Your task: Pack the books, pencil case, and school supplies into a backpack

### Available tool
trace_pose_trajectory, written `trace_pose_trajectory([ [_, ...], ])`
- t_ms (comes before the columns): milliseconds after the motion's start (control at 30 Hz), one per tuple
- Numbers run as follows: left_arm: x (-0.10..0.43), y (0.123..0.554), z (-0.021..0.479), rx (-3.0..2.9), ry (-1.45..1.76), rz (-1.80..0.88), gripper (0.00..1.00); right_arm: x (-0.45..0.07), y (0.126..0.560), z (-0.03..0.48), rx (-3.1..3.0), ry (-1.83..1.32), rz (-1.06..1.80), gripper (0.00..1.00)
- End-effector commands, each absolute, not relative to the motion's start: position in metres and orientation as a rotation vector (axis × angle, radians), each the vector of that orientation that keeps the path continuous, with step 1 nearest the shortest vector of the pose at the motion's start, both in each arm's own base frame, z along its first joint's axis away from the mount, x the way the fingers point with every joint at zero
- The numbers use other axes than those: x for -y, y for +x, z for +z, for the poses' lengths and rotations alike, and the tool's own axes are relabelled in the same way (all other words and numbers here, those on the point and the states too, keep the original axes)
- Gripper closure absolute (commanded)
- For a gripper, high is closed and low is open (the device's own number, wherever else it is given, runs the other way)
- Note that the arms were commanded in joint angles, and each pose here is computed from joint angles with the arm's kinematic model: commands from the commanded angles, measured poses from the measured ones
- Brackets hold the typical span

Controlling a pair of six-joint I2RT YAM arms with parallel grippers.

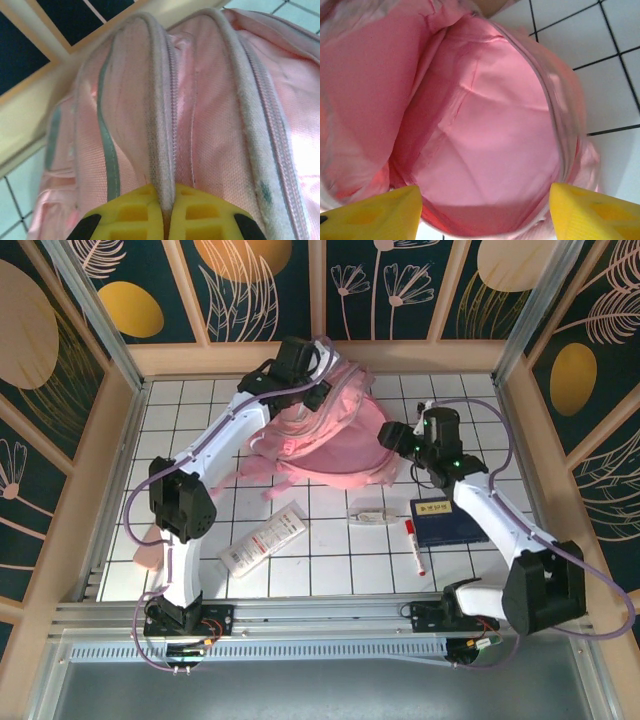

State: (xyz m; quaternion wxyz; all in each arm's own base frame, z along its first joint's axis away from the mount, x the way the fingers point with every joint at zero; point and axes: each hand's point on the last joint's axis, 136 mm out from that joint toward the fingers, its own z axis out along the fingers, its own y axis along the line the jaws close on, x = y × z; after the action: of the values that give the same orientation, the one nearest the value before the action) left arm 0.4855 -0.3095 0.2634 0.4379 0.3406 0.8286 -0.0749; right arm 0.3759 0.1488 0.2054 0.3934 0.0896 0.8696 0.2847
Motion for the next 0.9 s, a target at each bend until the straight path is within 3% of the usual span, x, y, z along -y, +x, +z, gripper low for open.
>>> trace_pose_trajectory([
  [0,0.313,0.487,0.342,-1.703,0.999,-0.069,1.00,-0.180,0.371,0.202,-2.283,0.153,0.937,0.33],
  [200,0.304,0.476,0.299,-1.654,1.166,0.056,1.00,-0.216,0.364,0.186,-2.317,0.194,1.175,0.36],
  [367,0.293,0.465,0.265,-1.561,1.248,0.161,1.00,-0.208,0.361,0.156,-2.416,0.328,1.060,0.34],
  [567,0.291,0.449,0.226,-1.556,1.372,0.147,1.00,-0.179,0.346,0.121,-2.504,0.516,0.860,0.25],
  [700,0.286,0.437,0.200,-1.581,1.413,0.133,0.83,-0.173,0.339,0.117,-2.519,0.535,0.808,0.24],
  [767,0.286,0.428,0.195,-1.603,1.402,0.081,0.67,-0.167,0.338,0.118,-2.527,0.532,0.764,0.22],
  [867,0.292,0.407,0.220,-1.589,1.355,-0.065,0.56,-0.154,0.338,0.122,-2.536,0.519,0.669,0.20],
])
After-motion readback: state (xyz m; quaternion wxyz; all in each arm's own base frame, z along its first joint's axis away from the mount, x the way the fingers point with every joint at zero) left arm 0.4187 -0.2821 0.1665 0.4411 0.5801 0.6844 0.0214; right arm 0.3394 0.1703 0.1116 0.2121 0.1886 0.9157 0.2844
